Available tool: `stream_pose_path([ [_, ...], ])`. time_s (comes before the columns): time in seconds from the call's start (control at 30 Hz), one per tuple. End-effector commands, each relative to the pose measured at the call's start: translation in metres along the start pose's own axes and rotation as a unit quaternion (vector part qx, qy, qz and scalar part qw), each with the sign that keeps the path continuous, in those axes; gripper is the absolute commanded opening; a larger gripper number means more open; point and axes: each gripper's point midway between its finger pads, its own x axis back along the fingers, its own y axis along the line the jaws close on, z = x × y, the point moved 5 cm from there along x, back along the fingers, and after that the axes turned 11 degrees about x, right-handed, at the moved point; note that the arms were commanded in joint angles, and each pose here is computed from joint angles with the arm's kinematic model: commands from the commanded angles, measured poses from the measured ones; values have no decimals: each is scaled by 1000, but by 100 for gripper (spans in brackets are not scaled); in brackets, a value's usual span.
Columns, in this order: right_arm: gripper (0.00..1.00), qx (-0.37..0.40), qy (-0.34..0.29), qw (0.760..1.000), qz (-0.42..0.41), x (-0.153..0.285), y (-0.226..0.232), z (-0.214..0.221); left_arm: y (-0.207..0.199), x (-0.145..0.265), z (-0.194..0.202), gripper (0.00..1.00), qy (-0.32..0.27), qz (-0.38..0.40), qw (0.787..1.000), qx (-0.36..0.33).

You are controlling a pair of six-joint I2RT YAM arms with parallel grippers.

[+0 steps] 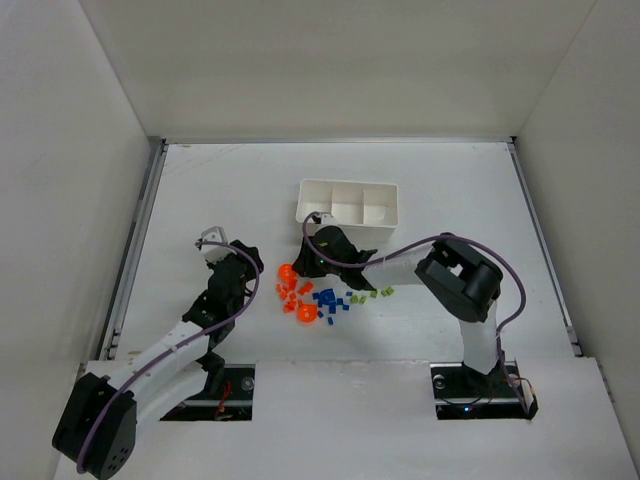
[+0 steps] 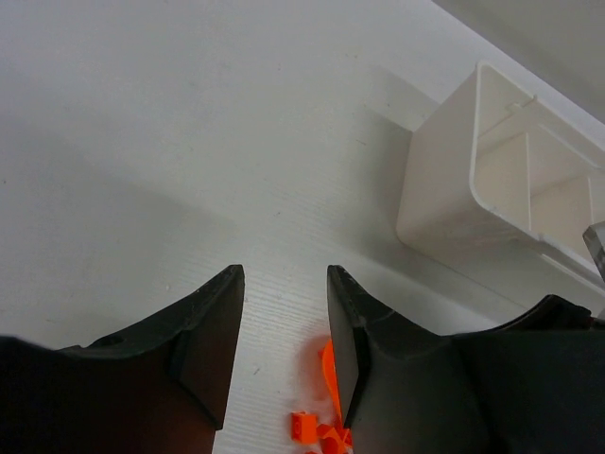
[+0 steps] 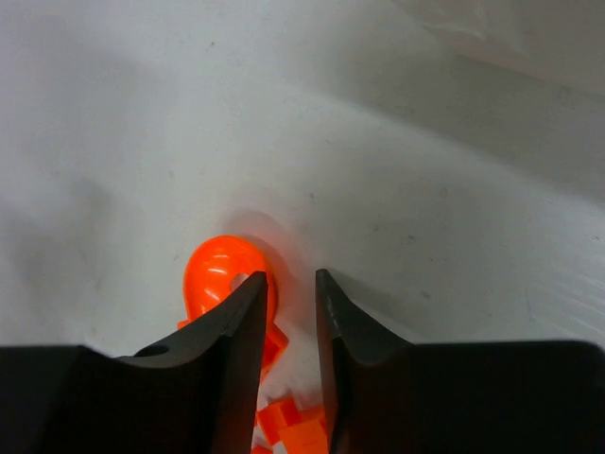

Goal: Sort the legos into containers by color

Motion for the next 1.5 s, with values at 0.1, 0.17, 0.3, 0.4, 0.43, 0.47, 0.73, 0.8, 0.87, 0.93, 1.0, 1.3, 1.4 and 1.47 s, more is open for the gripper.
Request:
stream_pose_path([
  [0.1,19,-31,-26,998,-53,-7,27,-19,-7,1,-3,39,-12,22,1000,5],
  [0.17,12,-35,-29,997,-60,-4,29,-23,-4,-1,-4,39,-13,15,1000,7],
  [0.3,3,-39,-45,996,-64,6,31,-32,-7,3,-4,39,-12,24,1000,4],
  [0.4,3,-37,-71,994,-73,25,38,-48,-4,1,-5,39,-13,18,1000,7],
  [0.43,2,-36,-79,994,-73,30,38,-52,-5,1,-4,39,-11,18,1000,6],
  [0.47,2,-33,-90,993,-71,37,39,-57,-7,2,-3,39,-8,23,1000,2],
  [0.73,3,-30,-178,984,-5,102,-10,-99,-29,6,11,39,30,60,998,-17],
  [0.8,3,-31,-200,979,28,118,-32,-109,-41,10,21,40,51,77,995,-41],
  [0.87,3,-40,-217,972,85,137,-67,-119,-53,14,31,40,75,92,990,-75],
  [0.93,3,-45,-230,962,137,149,-92,-125,-65,23,46,40,107,107,982,-111],
  [1.0,3,-45,-242,948,203,159,-120,-131,-71,33,58,40,130,118,975,-134],
  [1.3,5,-30,-240,919,313,150,-170,-156,-71,78,88,35,206,107,959,-159],
  [1.4,6,-30,-240,916,321,148,-173,-159,-66,87,94,33,227,88,961,-132],
  [1.47,12,-28,-239,917,317,144,-171,-159,-56,96,102,30,242,68,962,-104],
])
